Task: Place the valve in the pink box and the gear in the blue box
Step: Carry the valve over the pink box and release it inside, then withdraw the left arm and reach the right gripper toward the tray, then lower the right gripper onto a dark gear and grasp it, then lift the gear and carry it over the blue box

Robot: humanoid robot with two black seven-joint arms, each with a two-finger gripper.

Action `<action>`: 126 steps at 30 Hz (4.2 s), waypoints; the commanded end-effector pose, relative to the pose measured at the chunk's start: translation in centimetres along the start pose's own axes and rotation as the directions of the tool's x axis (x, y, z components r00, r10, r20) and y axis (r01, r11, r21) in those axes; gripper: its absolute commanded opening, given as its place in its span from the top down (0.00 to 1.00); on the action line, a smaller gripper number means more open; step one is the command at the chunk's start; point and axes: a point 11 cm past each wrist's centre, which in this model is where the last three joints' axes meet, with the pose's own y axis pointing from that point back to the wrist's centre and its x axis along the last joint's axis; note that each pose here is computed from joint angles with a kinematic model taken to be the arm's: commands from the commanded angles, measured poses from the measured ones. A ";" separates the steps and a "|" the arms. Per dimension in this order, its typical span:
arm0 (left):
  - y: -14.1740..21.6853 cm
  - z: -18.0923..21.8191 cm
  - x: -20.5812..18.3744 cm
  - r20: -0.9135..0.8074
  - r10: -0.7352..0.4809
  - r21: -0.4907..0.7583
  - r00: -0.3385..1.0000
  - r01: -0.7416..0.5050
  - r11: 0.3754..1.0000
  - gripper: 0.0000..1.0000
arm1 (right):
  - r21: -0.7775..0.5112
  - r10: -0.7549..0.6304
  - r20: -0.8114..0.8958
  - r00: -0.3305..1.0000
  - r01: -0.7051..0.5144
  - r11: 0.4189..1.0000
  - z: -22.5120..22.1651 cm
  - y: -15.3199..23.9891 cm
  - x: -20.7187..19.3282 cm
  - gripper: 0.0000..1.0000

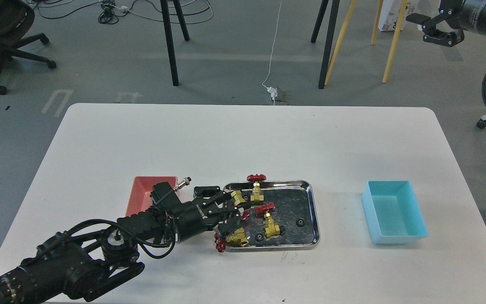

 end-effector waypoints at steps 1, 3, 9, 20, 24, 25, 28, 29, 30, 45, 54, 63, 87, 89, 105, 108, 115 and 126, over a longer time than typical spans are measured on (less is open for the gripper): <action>3.2 -2.5 3.5 -0.041 0.044 0.074 0.998 -0.041 0.996 0.84 | -0.003 0.002 -0.012 1.000 -0.002 1.000 0.0 -0.1 0.0 0.02; 5.5 -4.2 4.7 -0.030 0.051 0.117 0.998 -0.047 0.992 0.84 | -0.002 0.004 -0.013 1.000 -0.004 1.000 -0.1 -0.1 0.0 0.02; 12.5 -8.6 3.9 0.002 -0.031 0.263 1.000 0.030 0.964 0.84 | -0.004 -0.001 -0.015 1.000 0.000 1.000 0.0 -0.1 0.0 0.02; 13.1 -9.0 1.8 -0.110 -0.018 0.310 0.994 0.052 0.949 0.76 | -0.040 -0.014 -0.072 0.997 0.011 0.999 0.8 -0.7 -0.7 0.02; 13.0 -9.0 1.5 -0.122 -0.023 0.308 0.992 0.060 0.949 0.69 | -0.060 -0.029 -0.114 0.993 0.022 0.998 1.1 -1.3 -1.3 0.01; 13.0 -9.0 1.3 -0.130 -0.022 0.311 0.991 0.062 0.948 0.67 | -0.065 -0.037 -0.122 0.992 0.029 0.997 1.2 -1.6 -1.6 0.01; 13.5 -9.4 0.7 -0.152 -0.028 0.332 0.988 0.078 0.940 0.61 | -0.080 -0.072 -0.148 0.986 0.060 0.995 1.4 -2.2 -2.5 0.01; 13.7 -9.6 0.5 -0.157 -0.029 0.338 0.987 0.081 0.937 0.57 | -0.088 -0.084 -0.159 0.984 0.070 0.994 1.7 -2.4 -2.9 0.01; 13.8 -9.7 0.5 -0.161 -0.026 0.344 0.987 0.080 0.935 0.51 | -0.096 -0.094 -0.171 0.981 0.078 0.992 1.8 -2.7 -3.3 0.01; 13.9 -14.0 7.1 -0.414 0.365 0.520 0.834 -0.113 0.847 0.01 | -0.272 -0.310 -0.605 0.734 0.175 0.946 4.8 -6.9 -12.0 0.02; 18.2 -20.5 25.8 -0.492 0.772 0.621 0.401 -0.459 0.635 0.01 | -0.498 -0.570 -0.815 0.107 0.375 0.782 12.3 -5.6 -26.7 0.02; 26.6 -24.5 37.4 -0.395 0.907 0.677 0.147 -0.621 0.395 0.01 | -0.705 -0.687 -0.703 -0.185 0.311 0.637 20.6 -2.9 -28.5 0.02; 28.9 -23.2 41.6 -0.387 0.910 0.624 0.149 -0.683 0.378 0.01 | -0.813 -0.711 -0.575 -0.405 0.191 0.549 28.4 -2.0 -29.2 0.16; 29.0 -23.2 41.6 -0.385 0.911 0.626 0.150 -0.683 0.377 0.01 | -0.814 -0.709 -0.574 -0.409 0.195 0.546 28.6 -2.0 -29.6 0.18; 29.8 -23.3 41.7 -0.372 0.917 0.631 0.146 -0.685 0.365 0.01 | -0.809 -0.721 -0.569 -0.395 0.111 0.577 29.0 -2.8 -28.7 0.68; 29.9 -23.3 41.7 -0.371 0.917 0.631 0.147 -0.685 0.365 0.01 | -0.811 -0.727 -0.568 -0.384 0.114 0.573 29.4 -2.7 -28.9 0.68; 30.2 -23.3 41.8 -0.366 0.919 0.633 0.148 -0.684 0.362 0.01 | -0.815 -0.732 -0.564 -0.383 0.112 0.569 29.9 -2.3 -29.2 0.79; 31.2 -23.2 42.0 -0.360 0.920 0.632 0.158 -0.683 0.365 0.01 | -0.673 -0.642 -0.738 -0.206 0.178 0.717 22.4 -6.5 -29.6 0.92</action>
